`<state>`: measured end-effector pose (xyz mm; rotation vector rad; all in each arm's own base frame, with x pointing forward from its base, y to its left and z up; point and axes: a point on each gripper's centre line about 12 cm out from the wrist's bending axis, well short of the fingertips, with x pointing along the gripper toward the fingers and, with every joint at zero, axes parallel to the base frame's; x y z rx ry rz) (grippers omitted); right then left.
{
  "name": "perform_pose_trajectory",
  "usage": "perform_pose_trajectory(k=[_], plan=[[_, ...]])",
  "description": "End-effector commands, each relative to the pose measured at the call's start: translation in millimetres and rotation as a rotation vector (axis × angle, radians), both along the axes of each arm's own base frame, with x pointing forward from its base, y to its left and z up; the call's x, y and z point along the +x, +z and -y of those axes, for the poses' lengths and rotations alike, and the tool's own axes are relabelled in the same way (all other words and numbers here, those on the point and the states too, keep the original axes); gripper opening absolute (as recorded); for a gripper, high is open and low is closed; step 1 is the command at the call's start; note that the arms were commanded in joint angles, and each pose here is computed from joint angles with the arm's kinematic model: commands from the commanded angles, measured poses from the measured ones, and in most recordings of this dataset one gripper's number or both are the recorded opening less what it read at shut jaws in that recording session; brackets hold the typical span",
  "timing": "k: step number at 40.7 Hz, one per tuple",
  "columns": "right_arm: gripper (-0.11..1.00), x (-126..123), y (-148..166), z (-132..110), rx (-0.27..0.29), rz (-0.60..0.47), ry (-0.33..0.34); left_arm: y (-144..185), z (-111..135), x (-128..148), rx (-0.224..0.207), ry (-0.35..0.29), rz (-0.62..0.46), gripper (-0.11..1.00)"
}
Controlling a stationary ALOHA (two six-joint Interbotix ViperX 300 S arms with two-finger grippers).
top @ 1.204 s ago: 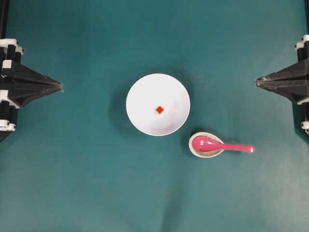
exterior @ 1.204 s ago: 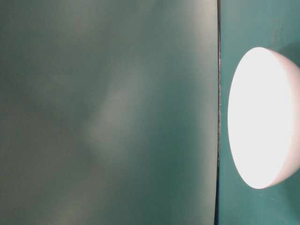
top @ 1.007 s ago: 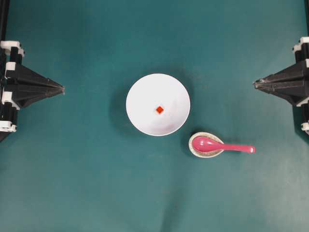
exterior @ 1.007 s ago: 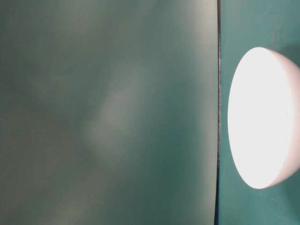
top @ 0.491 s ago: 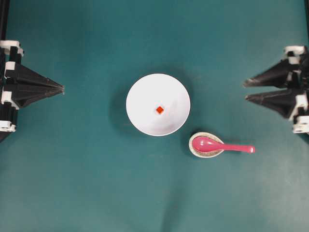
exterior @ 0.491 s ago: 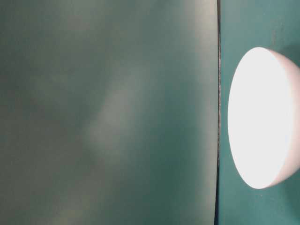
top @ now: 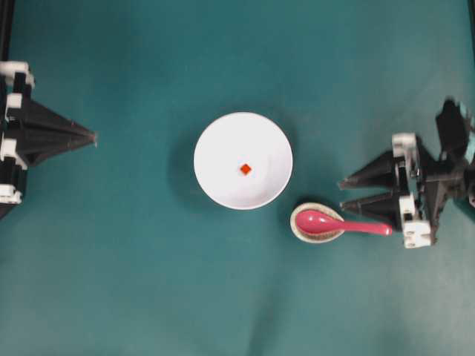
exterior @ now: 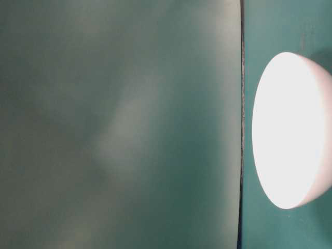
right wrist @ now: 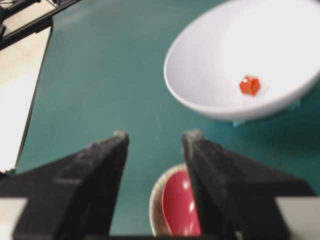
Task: Grip the spoon and scoop the red block from the bowl with right arm.
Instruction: 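Move the right gripper to the pink spoon handle and close on it, then lift the pink spoon from the rest and carry it over the bowl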
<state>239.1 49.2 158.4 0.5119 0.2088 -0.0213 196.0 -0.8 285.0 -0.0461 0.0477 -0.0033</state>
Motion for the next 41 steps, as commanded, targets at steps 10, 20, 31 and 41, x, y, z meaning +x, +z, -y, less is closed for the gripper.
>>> perform_pose_trajectory(k=[10,20,31,41], plan=[[0.54,-29,-38,-30,-0.065,-0.072,-0.047,12,0,-1,-0.014,0.001,0.017,0.0],[0.54,-34,-46,-32,-0.202,-0.139,-0.029,13,0,-2,-0.014,0.001,0.02,0.0],[0.54,-34,-55,-36,-0.219,-0.186,-0.009,13,0,-2,-0.017,0.001,0.02,0.0],[0.54,-33,-66,-39,-0.24,-0.236,0.001,13,0,-2,-0.018,0.002,0.02,0.0]])
